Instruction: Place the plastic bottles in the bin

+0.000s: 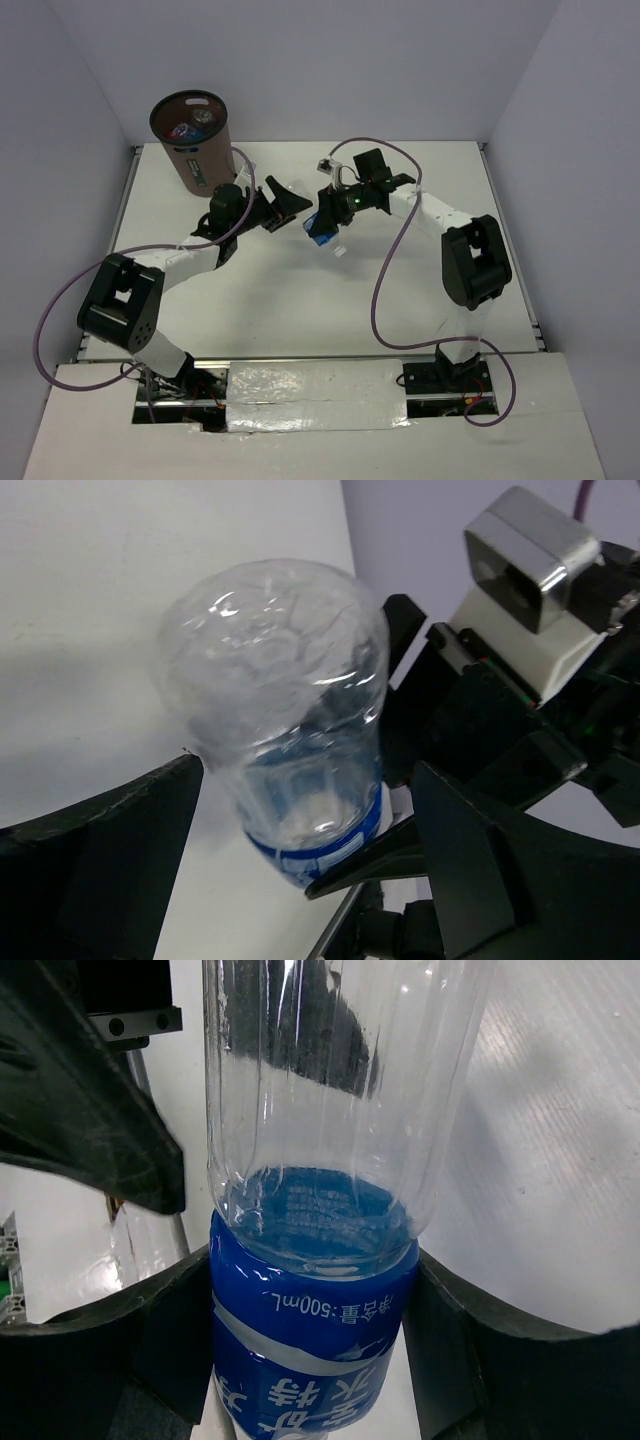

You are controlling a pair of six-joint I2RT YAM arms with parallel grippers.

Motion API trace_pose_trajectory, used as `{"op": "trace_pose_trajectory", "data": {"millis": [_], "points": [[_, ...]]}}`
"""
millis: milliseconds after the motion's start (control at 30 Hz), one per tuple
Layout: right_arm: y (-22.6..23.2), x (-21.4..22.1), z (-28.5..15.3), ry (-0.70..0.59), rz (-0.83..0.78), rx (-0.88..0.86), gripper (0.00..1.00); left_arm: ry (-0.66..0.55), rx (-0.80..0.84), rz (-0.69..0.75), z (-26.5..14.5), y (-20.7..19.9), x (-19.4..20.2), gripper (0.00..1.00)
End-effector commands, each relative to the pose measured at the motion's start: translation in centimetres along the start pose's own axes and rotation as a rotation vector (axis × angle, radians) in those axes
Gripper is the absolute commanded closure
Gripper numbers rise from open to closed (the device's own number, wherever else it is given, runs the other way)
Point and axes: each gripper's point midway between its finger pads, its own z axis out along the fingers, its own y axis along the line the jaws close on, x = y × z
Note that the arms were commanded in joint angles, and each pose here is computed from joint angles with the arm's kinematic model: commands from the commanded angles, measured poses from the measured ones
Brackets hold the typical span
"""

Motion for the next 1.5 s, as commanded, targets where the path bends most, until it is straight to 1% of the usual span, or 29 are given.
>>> {"op": "trace_pose_trajectory", "data": {"millis": [0,167,233,267,300,367,467,500,533,567,633,667,700,733,800,867,900,1033,1067,1100,1133,1167,1200,1233,1300,1367,1400,1433,1467], "points": [[2.5,-1.6,-0.8,-0.045,-0.082,-0.071,0.69,-0.029,0.161,0.028,0.0,-4.0,-1.1,0.02],[4.1,-1.9,-0.8,-0.048,-0.107,-0.135,0.69,-0.031,0.155,0.024,0.0,-3.6,-0.7,0.03],[4.7,-2.0,-0.7,-0.044,-0.123,-0.152,0.67,-0.034,0.155,0.027,0.0,-3.6,-0.6,0.06],[4.9,-2.0,-0.7,-0.043,-0.129,-0.160,0.66,-0.038,0.161,0.028,0.0,-3.7,-0.7,0.08],[5.1,-2.0,-0.7,-0.043,-0.131,-0.167,0.62,-0.034,0.163,0.027,0.1,-3.7,-0.6,0.15],[5.4,-2.0,-0.6,-0.041,-0.139,-0.177,0.56,-0.027,0.164,0.031,0.3,-3.7,-0.6,0.24],[5.6,-2.0,-0.7,-0.042,-0.151,-0.179,0.49,-0.016,0.170,0.040,0.5,-3.8,-0.5,0.33],[5.7,-2.0,-0.7,-0.041,-0.154,-0.179,0.38,-0.010,0.168,0.046,0.5,-3.8,-0.5,0.40],[5.5,-2.2,-0.8,-0.045,-0.157,-0.162,0.28,-0.006,0.166,0.050,0.5,-3.8,-0.4,0.42],[5.5,-2.3,-0.9,-0.046,-0.166,-0.156,0.01,-0.001,0.158,0.066,0.6,-3.8,-0.6,0.48],[5.1,-2.4,-1.0,-0.041,-0.178,-0.133,0.00,-0.002,0.143,0.096,0.4,-4.0,-1.0,0.52],[5.0,-2.7,-1.2,-0.044,-0.188,-0.123,0.00,-0.010,0.148,0.147,0.5,-4.6,-1.7,0.53],[4.9,-2.7,-1.5,-0.040,-0.198,-0.116,0.00,-0.009,0.134,0.167,0.4,-4.5,-2.0,0.57],[4.7,-2.9,-1.7,-0.044,-0.206,-0.107,0.00,-0.008,0.097,0.173,0.0,-4.0,-2.8,0.58],[4.1,-3.4,-2.7,-0.056,-0.239,-0.066,0.00,-0.033,0.083,0.232,-0.5,-4.3,-4.7,0.63],[3.4,-4.0,-3.7,-0.067,-0.267,-0.022,0.00,-0.087,0.046,0.261,-2.1,-4.0,-8.3,0.66],[3.0,-4.4,-4.7,-0.079,-0.288,0.003,0.00,-0.131,0.016,0.267,-3.2,-3.2,-10.7,0.69],[2.4,-5.5,-7.3,-0.103,-0.363,0.060,0.00,-0.245,-0.029,0.329,-6.3,-4.1,-17.5,0.70],[2.8,-6.0,-8.1,-0.116,-0.405,0.072,0.00,-0.288,-0.020,0.359,-7.1,-5.6,-19.5,0.69],[2.8,-6.2,-8.6,-0.126,-0.427,0.085,0.00,-0.336,-0.046,0.360,-8.1,-5.1,-21.8,0.69],[2.9,-6.2,-9.0,-0.133,-0.448,0.098,0.00,-0.371,-0.048,0.362,-8.7,-5.6,-23.2,0.68],[3.7,-6.9,-9.8,-0.160,-0.501,0.120,0.00,-0.429,-0.026,0.386,-9.5,-7.3,-25.3,0.67],[3.4,-7.3,-10.4,-0.172,-0.518,0.163,0.00,-0.485,-0.041,0.375,-10.4,-6.7,-27.4,0.67],[3.6,-7.8,-10.8,-0.182,-0.534,0.176,0.00,-0.536,-0.016,0.362,-11.2,-7.9,-28.9,0.68],[3.5,-8.1,-10.9,-0.193,-0.486,0.176,0.00,-0.651,-0.017,0.348,-12.7,-7.6,-32.3,0.69],[2.3,-7.5,-10.4,-0.184,-0.389,0.152,0.00,-0.728,-0.009,0.316,-13.8,-8.0,-34.7,0.69],[3.2,-6.6,-10.1,-0.159,-0.383,0.063,0.00,-0.782,-0.027,0.308,-14.3,-7.1,-36.3,0.70],[3.7,-7.1,-10.4,-0.150,-0.404,0.022,0.00,-0.821,-0.030,0.315,-14.9,-7.5,-37.5,0.70],[3.1,-4.9,-9.8,-0.076,-0.358,-0.033,0.00,-0.844,-0.058,0.309,-14.9,-6.4,-38.4,0.71]]}}
